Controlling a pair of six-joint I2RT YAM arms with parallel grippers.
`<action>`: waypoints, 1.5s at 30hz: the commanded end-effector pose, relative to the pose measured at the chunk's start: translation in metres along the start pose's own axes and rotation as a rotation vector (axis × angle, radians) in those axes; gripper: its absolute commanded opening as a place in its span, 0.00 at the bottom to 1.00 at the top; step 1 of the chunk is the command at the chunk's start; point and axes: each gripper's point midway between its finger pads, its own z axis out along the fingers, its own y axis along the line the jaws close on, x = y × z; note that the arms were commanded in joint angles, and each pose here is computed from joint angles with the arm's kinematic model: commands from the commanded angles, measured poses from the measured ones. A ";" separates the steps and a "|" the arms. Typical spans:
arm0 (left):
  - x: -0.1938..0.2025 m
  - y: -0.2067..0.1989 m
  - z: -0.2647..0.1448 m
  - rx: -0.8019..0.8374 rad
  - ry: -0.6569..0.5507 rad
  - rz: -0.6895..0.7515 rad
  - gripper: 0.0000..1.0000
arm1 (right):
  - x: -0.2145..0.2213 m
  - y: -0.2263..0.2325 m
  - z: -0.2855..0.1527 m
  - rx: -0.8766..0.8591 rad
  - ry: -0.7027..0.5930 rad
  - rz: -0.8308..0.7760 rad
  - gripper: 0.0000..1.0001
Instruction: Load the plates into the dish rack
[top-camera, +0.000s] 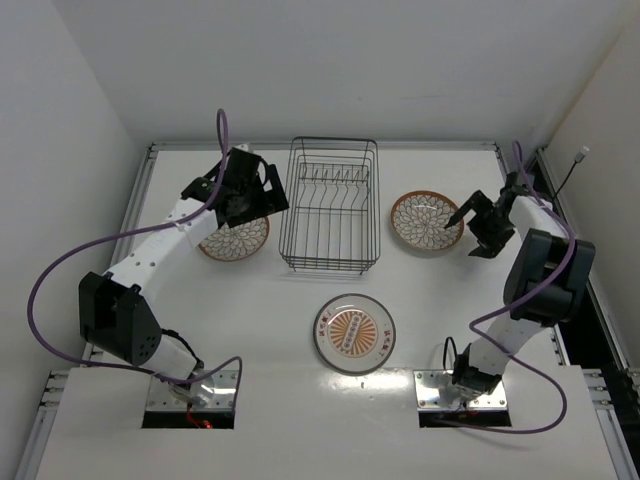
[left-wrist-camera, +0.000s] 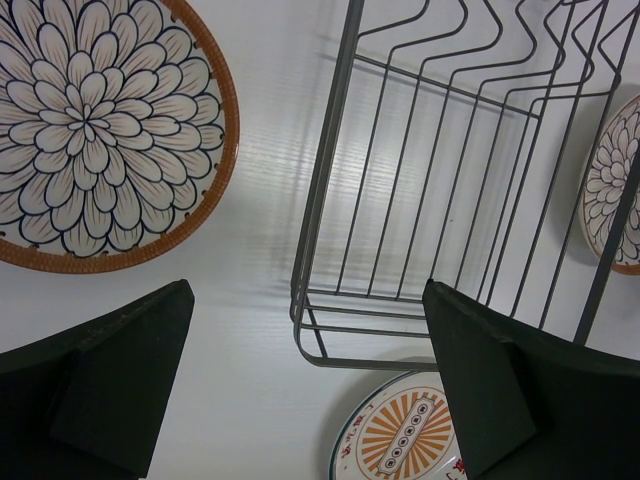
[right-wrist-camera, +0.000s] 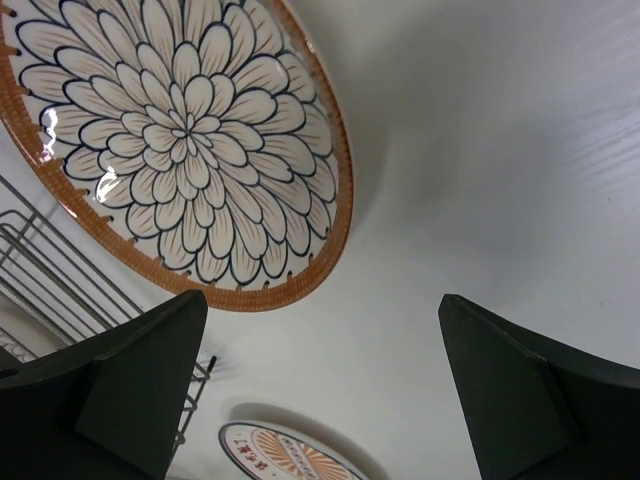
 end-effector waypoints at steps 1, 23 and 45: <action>-0.014 -0.006 -0.004 0.029 -0.038 -0.006 0.98 | -0.005 0.000 0.014 -0.072 0.006 0.050 0.99; -0.032 -0.014 -0.004 0.030 -0.085 -0.003 0.98 | -0.014 0.016 0.095 -0.196 0.176 0.151 0.23; -0.022 -0.012 0.006 0.005 -0.030 -0.043 0.98 | -0.119 0.172 -0.136 -0.026 -0.549 -0.166 0.00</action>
